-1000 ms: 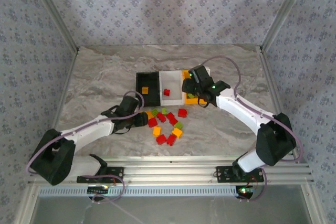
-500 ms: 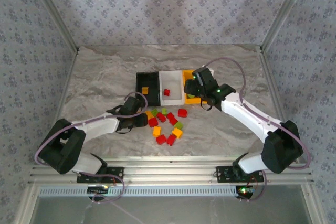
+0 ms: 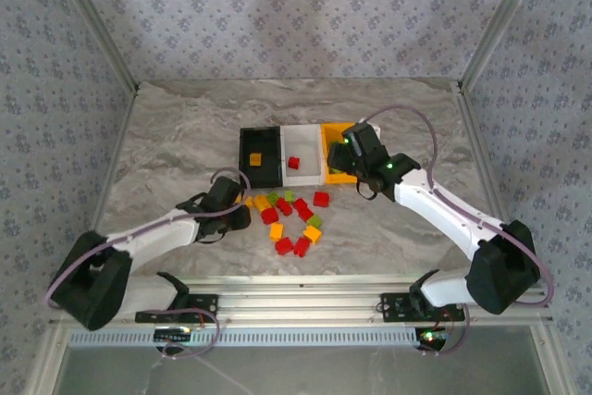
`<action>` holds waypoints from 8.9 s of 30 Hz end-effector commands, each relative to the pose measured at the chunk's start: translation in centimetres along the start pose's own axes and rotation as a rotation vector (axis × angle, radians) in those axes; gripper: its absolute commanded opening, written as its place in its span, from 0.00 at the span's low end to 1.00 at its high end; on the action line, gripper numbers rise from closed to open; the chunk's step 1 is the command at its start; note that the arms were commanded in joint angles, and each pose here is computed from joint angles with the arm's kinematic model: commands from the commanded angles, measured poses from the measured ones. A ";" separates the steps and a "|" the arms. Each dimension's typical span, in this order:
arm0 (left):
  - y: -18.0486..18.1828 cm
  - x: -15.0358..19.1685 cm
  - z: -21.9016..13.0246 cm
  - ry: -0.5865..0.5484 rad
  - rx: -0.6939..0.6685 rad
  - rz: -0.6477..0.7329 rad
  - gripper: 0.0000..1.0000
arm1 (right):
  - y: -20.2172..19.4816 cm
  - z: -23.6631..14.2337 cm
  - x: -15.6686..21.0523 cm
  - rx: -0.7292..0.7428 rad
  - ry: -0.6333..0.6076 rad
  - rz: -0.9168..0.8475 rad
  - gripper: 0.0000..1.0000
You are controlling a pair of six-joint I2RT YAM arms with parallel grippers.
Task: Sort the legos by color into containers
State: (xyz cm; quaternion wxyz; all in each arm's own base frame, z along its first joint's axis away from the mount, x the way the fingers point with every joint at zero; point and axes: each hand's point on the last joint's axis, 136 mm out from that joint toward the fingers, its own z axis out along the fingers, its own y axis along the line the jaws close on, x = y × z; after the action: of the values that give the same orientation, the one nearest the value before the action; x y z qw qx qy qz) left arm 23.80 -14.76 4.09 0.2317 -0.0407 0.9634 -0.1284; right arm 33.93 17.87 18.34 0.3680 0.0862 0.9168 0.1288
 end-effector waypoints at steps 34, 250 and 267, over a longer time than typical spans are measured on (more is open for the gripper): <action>-9.0 -16.5 -1.7 -0.137 0.081 0.021 0.75 | -1.6 -2.4 4.9 -0.010 0.041 0.011 0.76; -3.5 -2.2 0.7 -0.033 0.096 -0.019 0.19 | 4.5 -2.4 6.2 -0.230 0.050 -0.127 0.73; -9.0 -15.5 -3.5 -0.218 0.225 -0.013 0.19 | 1.9 -1.3 8.4 -0.164 0.092 -0.079 0.73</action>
State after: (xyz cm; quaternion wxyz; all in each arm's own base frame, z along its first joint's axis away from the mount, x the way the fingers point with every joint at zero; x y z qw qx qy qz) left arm 33.39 -18.37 15.03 0.3255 -0.0588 0.9198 -0.2109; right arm 27.40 22.55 14.60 0.3358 -0.0028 0.9190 0.2067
